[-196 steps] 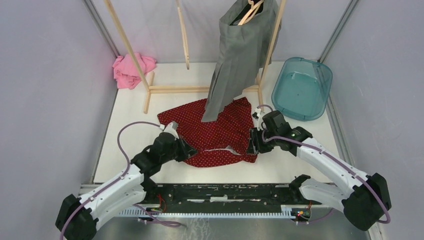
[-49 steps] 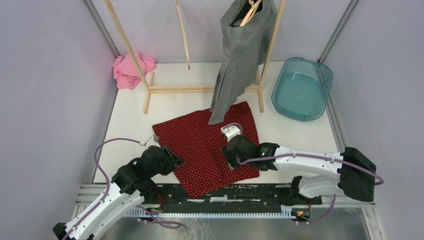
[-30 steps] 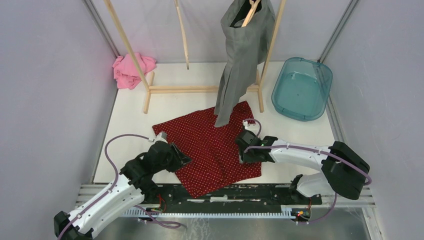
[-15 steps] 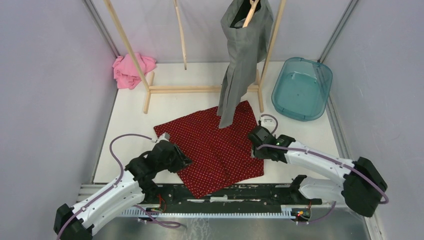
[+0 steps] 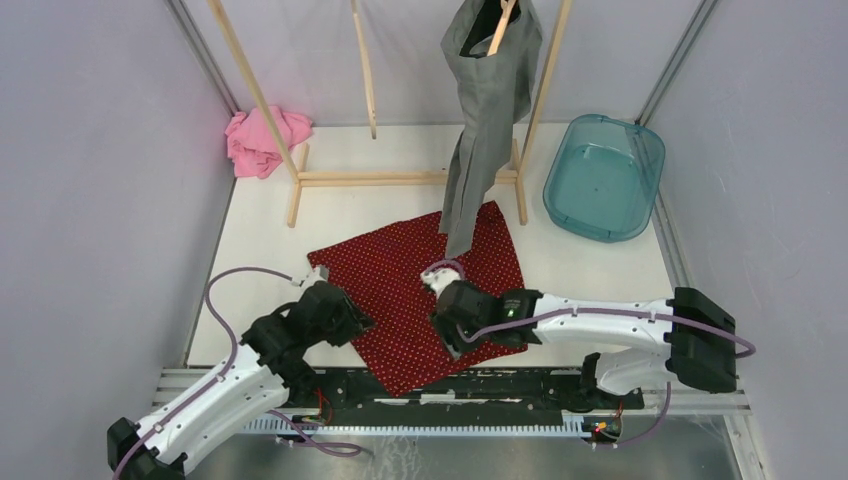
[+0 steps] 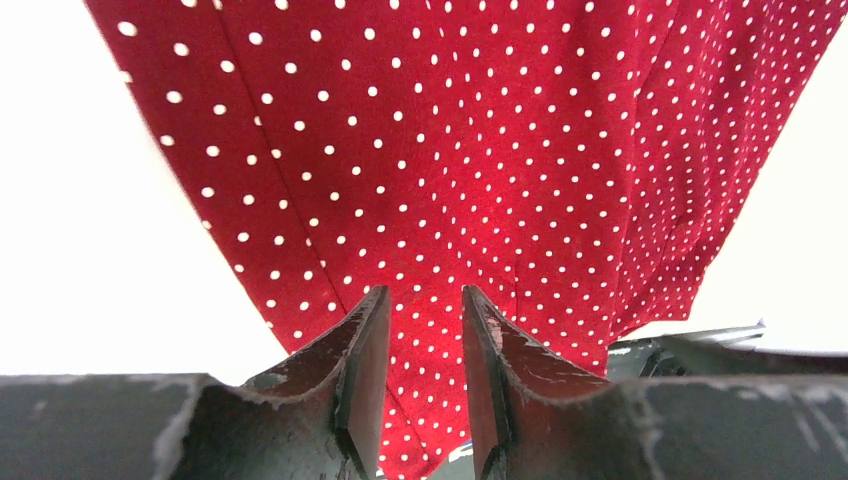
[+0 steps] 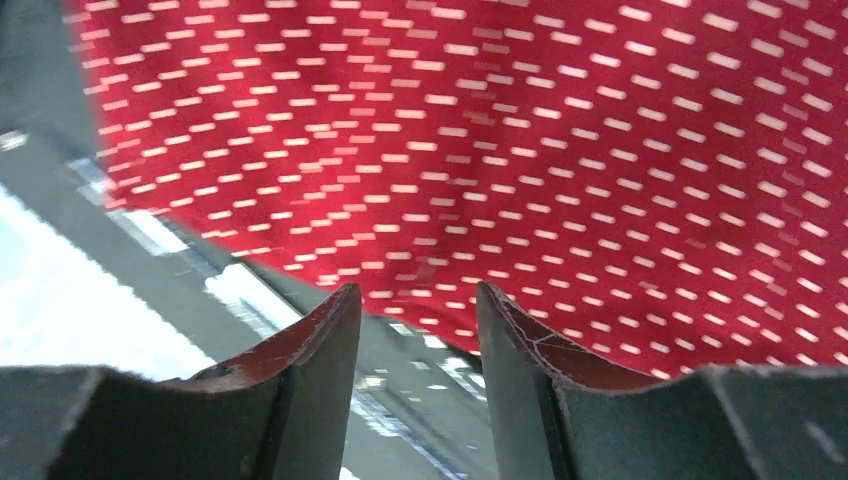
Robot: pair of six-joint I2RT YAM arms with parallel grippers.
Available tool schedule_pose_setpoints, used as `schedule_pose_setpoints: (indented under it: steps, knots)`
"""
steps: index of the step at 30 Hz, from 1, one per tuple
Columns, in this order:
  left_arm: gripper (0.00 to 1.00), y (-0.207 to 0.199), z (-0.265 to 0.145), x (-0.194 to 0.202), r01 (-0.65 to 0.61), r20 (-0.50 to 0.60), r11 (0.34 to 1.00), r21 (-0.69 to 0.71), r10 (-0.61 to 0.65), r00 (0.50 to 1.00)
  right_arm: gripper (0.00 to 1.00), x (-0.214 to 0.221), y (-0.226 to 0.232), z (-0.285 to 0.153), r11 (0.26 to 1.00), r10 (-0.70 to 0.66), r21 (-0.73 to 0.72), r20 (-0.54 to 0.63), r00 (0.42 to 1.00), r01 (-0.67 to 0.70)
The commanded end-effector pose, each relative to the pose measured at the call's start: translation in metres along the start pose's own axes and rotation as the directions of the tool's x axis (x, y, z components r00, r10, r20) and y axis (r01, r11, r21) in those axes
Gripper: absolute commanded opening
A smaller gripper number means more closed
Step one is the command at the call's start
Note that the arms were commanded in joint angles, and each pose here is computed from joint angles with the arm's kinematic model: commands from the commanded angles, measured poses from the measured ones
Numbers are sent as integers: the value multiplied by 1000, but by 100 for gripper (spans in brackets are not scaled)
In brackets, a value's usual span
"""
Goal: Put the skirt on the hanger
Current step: Flatten out the skirt at the center of the board.
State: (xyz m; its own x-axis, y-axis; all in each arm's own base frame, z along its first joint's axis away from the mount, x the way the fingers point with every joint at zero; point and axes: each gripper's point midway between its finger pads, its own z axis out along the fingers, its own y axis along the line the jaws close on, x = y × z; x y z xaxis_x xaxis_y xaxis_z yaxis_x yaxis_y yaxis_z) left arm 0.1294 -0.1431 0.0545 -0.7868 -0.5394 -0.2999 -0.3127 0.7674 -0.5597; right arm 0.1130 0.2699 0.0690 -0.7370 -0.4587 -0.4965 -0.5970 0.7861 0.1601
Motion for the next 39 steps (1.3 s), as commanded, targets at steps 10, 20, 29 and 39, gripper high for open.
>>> schedule_pose_setpoints:
  steps: [10, 20, 29, 39]
  knots:
    - [36, 9, -32, -33, 148, 164, 985, -93, -132, 978, 50, -28, 128, 18, 958, -117, -252, 100, 988, 139]
    - [35, 6, -34, -29, 134, 148, 990, -37, -127, 981, 56, -16, 167, 58, 913, -141, -372, 95, 986, 166]
    - [33, -1, -42, -29, 142, 141, 990, 1, -141, 980, 58, 3, 169, 72, 939, -180, -288, 51, 982, 187]
    - [33, -7, -52, -36, 144, 165, 989, 30, -147, 975, 38, 16, 200, 73, 901, -226, -371, 47, 973, 227]
